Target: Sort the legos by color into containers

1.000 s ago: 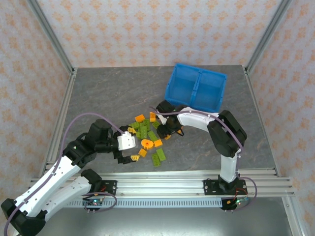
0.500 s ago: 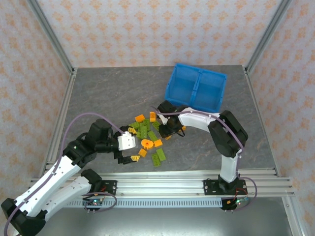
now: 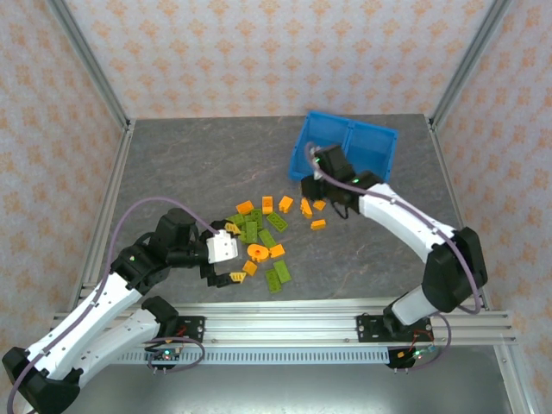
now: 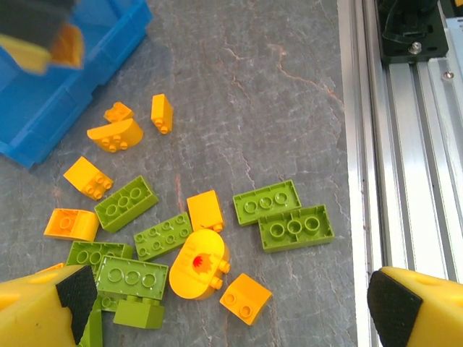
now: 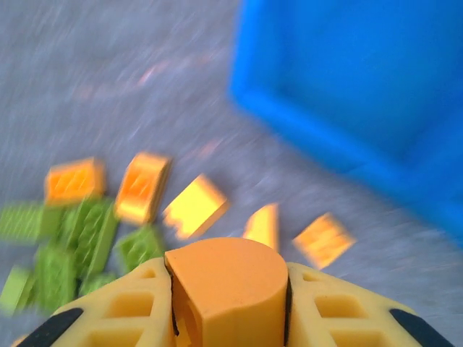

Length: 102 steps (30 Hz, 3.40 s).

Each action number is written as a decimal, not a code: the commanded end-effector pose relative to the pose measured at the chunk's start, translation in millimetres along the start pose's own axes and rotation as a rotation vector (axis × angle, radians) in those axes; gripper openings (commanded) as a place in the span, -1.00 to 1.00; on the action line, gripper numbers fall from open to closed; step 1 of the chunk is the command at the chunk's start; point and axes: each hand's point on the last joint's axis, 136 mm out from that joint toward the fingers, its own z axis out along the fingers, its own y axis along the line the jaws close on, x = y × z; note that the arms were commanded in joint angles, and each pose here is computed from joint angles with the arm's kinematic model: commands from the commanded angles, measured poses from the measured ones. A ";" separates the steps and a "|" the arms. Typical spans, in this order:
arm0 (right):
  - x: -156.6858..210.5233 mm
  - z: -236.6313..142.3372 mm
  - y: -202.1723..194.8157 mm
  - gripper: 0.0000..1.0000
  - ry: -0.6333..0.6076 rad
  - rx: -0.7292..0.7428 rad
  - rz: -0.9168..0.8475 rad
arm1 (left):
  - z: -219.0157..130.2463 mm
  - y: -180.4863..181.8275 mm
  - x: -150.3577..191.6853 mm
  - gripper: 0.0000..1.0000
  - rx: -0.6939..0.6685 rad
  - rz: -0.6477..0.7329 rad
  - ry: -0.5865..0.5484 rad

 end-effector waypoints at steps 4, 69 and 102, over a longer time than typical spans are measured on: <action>-71.2 -9.1 -120.1 -0.51 -0.196 0.341 0.290 | -2.5 19.4 -14.4 0.99 -0.110 -0.073 -0.075; 157.7 88.5 -22.8 0.21 0.506 0.158 -0.156 | 8.7 1.5 -3.9 0.99 0.029 -0.029 -0.012; -57.1 27.5 -182.5 -0.22 -0.157 0.369 0.468 | -3.3 26.0 -14.7 0.99 -0.138 -0.085 -0.062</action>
